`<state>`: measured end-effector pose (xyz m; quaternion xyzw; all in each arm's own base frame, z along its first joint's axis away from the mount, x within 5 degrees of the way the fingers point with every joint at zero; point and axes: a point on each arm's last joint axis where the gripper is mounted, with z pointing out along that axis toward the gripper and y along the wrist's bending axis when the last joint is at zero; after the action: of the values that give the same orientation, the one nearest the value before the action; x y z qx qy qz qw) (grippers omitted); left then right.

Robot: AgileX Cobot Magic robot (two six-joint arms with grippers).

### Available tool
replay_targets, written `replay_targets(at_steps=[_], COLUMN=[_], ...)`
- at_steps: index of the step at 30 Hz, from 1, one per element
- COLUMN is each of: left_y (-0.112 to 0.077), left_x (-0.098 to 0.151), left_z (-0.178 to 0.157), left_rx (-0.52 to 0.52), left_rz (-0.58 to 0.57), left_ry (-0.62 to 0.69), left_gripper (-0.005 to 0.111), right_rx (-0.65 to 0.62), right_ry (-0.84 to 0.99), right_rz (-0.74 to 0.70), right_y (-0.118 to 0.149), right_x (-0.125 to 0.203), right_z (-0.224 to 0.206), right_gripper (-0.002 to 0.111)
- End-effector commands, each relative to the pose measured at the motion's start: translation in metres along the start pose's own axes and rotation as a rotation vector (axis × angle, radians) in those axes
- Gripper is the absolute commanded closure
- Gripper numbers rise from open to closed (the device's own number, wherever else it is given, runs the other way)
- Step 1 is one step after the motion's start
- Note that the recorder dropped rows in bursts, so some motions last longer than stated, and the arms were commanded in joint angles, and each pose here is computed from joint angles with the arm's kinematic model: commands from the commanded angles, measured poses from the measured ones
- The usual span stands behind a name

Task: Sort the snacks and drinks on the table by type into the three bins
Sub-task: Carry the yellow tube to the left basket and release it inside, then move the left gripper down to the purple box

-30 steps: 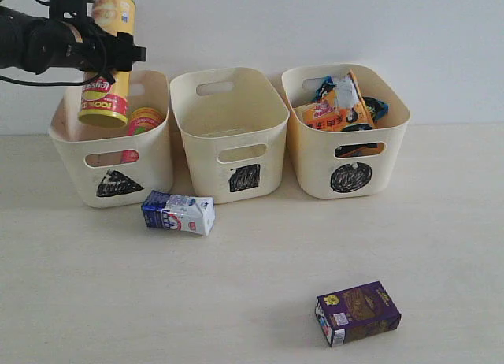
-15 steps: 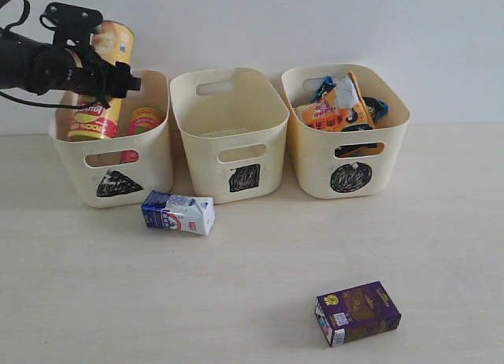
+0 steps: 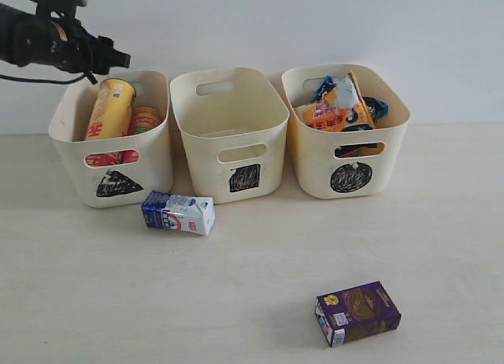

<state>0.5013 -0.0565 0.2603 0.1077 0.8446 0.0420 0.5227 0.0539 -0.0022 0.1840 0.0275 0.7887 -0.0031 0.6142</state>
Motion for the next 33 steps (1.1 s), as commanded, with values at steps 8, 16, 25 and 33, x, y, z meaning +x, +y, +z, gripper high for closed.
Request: replay_targets(at_steps=[8,16,25,33], left_y=[0.011,-0.017,-0.065,-0.128], left_x=[-0.025,-0.028,-0.01,0.014], left_z=[-0.057,-0.089,-0.114,-0.142], left_rx=[-0.046,0.243,0.533,0.624], left_rz=[0.207,0.428,0.541,0.661], left_ry=[0.185,0.292,0.393,0.293], left_gripper=[0.102,0.102,0.102,0.102], right_rx=[0.004,0.004,0.004,0.004], right_ry=[-0.005,-0.005,-0.005,-0.005], right_rz=[0.003,0.003,0.003,0.003], right_y=[0.0,0.0,0.0,0.0], right_x=[0.001,0.001,0.001,0.001], right_z=[0.0,0.0,0.0,0.0], right_gripper=[0.108,0.108,0.108,0.108])
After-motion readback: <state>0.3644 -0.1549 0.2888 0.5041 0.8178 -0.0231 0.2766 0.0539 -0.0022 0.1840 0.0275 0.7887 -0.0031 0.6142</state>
